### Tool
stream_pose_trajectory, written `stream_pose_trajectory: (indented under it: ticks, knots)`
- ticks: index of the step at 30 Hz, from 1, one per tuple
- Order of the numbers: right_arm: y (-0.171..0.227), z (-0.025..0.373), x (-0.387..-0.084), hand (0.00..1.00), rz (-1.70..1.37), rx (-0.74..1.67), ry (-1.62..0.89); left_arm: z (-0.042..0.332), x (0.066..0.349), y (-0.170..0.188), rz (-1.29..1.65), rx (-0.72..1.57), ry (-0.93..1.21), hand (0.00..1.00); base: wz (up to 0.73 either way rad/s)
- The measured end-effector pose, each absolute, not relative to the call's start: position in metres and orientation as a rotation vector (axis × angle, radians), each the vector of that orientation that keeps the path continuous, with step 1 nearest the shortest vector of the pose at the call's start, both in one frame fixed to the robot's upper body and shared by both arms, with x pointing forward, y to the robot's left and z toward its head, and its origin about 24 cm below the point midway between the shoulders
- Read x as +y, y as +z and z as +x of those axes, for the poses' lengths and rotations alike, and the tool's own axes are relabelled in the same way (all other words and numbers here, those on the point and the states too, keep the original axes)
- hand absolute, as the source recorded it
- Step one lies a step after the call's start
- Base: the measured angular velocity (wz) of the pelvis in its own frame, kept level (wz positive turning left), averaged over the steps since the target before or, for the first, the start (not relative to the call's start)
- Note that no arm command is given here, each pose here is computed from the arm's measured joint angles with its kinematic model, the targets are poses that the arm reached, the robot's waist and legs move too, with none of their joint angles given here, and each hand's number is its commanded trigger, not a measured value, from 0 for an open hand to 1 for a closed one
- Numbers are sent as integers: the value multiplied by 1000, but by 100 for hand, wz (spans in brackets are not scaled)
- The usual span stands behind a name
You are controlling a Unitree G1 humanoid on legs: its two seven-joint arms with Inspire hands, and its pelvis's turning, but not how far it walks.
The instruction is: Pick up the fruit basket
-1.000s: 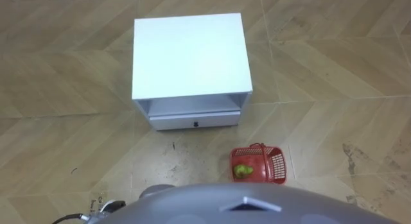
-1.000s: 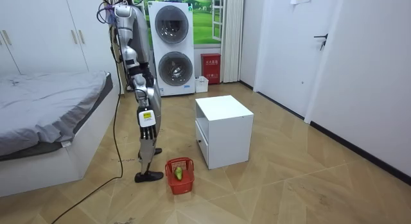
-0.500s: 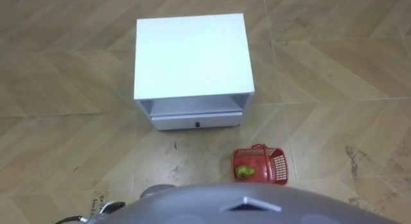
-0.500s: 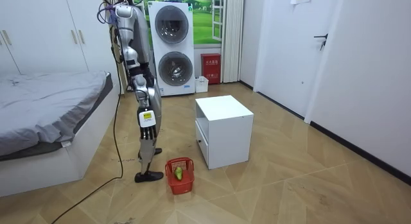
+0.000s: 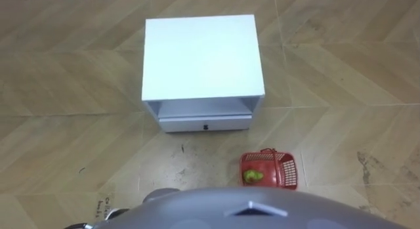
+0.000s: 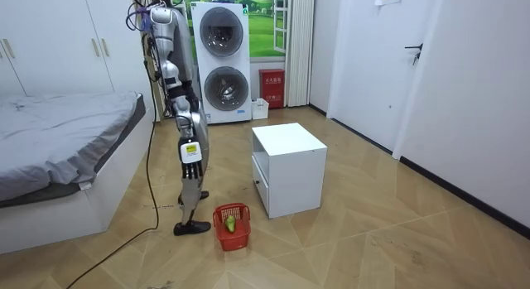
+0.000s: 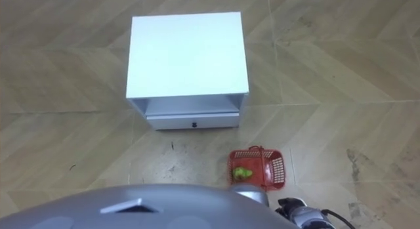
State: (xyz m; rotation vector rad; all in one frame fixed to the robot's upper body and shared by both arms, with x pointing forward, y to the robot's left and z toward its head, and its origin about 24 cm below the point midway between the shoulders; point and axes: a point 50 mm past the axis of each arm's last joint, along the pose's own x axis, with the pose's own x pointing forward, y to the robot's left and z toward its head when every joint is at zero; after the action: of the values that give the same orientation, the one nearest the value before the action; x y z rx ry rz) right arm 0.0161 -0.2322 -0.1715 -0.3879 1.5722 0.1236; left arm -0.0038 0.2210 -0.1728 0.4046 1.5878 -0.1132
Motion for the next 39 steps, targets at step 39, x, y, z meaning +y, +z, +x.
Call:
stream_pose_trajectory:
  ticks: [39]
  knots:
    - [-53, 257, -272, 0, -235, 552, -458, 83, 270, -154, 454, 1253, 221, 0, 13]
